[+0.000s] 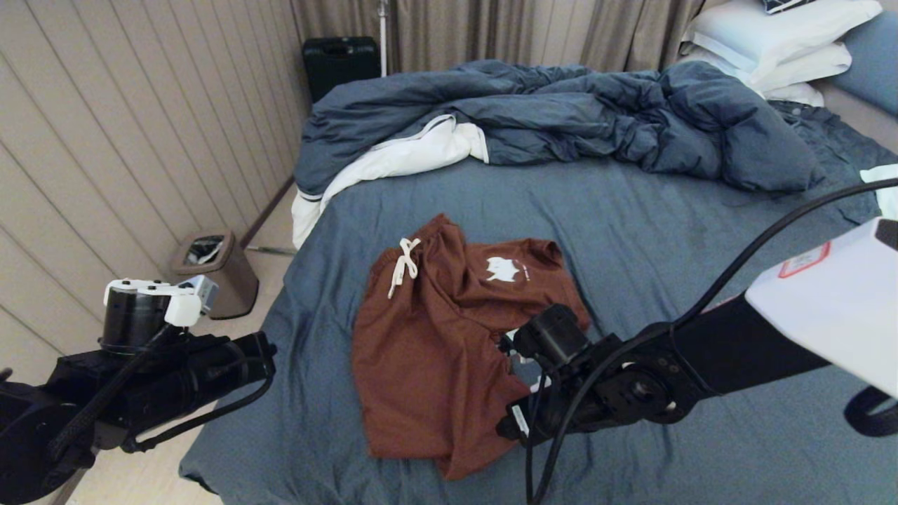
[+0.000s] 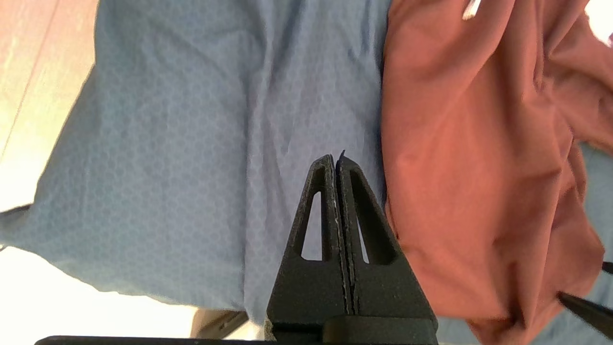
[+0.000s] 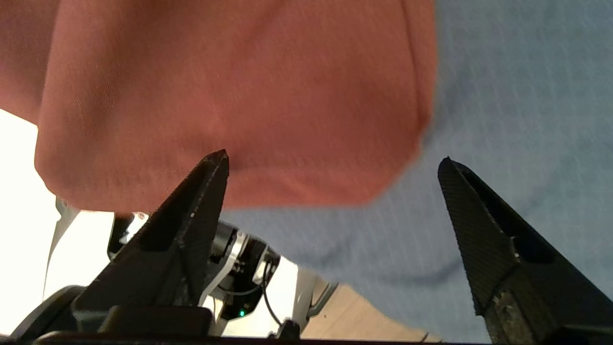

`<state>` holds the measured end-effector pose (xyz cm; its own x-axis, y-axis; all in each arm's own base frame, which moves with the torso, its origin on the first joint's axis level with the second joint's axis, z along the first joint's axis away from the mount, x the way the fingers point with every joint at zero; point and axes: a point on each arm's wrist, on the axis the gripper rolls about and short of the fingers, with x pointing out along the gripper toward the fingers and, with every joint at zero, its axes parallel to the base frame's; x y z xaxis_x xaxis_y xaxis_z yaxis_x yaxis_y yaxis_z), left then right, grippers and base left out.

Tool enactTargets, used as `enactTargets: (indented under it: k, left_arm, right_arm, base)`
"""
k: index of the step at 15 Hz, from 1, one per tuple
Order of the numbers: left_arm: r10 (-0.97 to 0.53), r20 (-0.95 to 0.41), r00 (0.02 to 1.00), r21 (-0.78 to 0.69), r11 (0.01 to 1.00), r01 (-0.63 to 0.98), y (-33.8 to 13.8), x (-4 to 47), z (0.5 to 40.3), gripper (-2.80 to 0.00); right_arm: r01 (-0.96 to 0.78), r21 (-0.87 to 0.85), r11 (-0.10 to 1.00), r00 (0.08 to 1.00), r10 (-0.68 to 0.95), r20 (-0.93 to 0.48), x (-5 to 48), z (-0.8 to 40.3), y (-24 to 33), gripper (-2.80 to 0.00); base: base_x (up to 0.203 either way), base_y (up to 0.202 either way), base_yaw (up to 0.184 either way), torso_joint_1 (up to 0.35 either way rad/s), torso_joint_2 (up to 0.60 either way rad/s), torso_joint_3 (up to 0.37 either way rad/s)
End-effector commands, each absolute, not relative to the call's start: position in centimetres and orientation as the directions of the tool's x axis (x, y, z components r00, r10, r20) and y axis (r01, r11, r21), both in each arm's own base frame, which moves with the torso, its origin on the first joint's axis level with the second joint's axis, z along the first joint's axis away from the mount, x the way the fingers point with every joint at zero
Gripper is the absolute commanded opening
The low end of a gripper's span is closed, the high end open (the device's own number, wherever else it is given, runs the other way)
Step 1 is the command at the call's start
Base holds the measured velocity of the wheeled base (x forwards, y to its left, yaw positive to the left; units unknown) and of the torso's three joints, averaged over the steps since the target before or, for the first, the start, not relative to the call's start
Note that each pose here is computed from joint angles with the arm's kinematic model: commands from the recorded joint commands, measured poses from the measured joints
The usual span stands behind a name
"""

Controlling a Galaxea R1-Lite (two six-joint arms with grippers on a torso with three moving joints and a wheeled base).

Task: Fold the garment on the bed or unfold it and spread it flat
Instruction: Unford the brown shorts

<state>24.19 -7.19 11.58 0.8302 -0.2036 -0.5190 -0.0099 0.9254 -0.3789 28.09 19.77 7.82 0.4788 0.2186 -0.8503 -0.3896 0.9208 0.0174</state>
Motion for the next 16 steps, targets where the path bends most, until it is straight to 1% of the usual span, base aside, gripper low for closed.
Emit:
enactTargets:
  k: [1, 2, 3, 5, 10, 13, 16]
  left_arm:
    - [-0.202, -0.511, 0.835, -0.382, 0.924, -0.010, -7.2, 24.2, 11.6, -2.80]
    - [-0.201, -0.509, 0.837, -0.382, 0.924, -0.010, -7.2, 24.2, 11.5, -2.80]
    - [-0.201, -0.508, 0.837, -0.383, 0.924, -0.010, -7.2, 24.3, 11.5, -2.80]
    - [-0.201, -0.508, 0.837, -0.383, 0.924, -0.010, -7.2, 24.3, 11.5, -2.80]
    - [-0.201, -0.504, 0.840, -0.382, 0.924, -0.009, -7.2, 24.2, 11.5, -2.80]
    - [-0.203, -0.498, 0.843, -0.386, 0.923, -0.006, -7.2, 24.1, 11.7, -2.80]
    - [-0.203, -0.492, 0.847, -0.387, 0.922, -0.004, -7.1, 24.1, 11.8, -2.80]
  right_arm:
    - [-0.388, 0.009, 0.922, 0.468, 0.205, -0.860, 28.7, 6.7, 20.3, 0.00]
    - [-0.387, 0.007, 0.922, 0.469, 0.203, -0.860, 29.0, 6.5, 20.5, 0.00]
    - [-0.383, 0.000, 0.924, 0.470, 0.195, -0.861, 29.3, 6.1, 20.7, -2.80]
    - [-0.369, -0.024, 0.929, 0.478, 0.168, -0.862, 29.8, 5.5, 21.0, -2.80]
    - [-0.356, -0.020, 0.934, 0.518, 0.179, -0.836, 30.7, 5.0, 21.0, -2.80]
    - [-0.324, -0.037, 0.945, 0.553, 0.158, -0.818, 30.7, 6.2, 20.2, -2.80]
    - [-0.227, -0.052, 0.972, 0.614, 0.102, -0.783, 32.0, 8.5, 16.5, -2.80]
  base:
    - [0.000, 0.000, 0.000, 0.000, 0.00, 0.000]
    - [0.000, 0.000, 0.000, 0.000, 0.00, 0.000]
    - [0.000, 0.000, 0.000, 0.000, 0.00, 0.000]
    - [0.000, 0.000, 0.000, 0.000, 0.00, 0.000]
    - [0.000, 0.000, 0.000, 0.000, 0.00, 0.000]
    - [0.000, 0.000, 0.000, 0.000, 0.00, 0.000]
    - [0.000, 0.000, 0.000, 0.000, 0.00, 0.000]
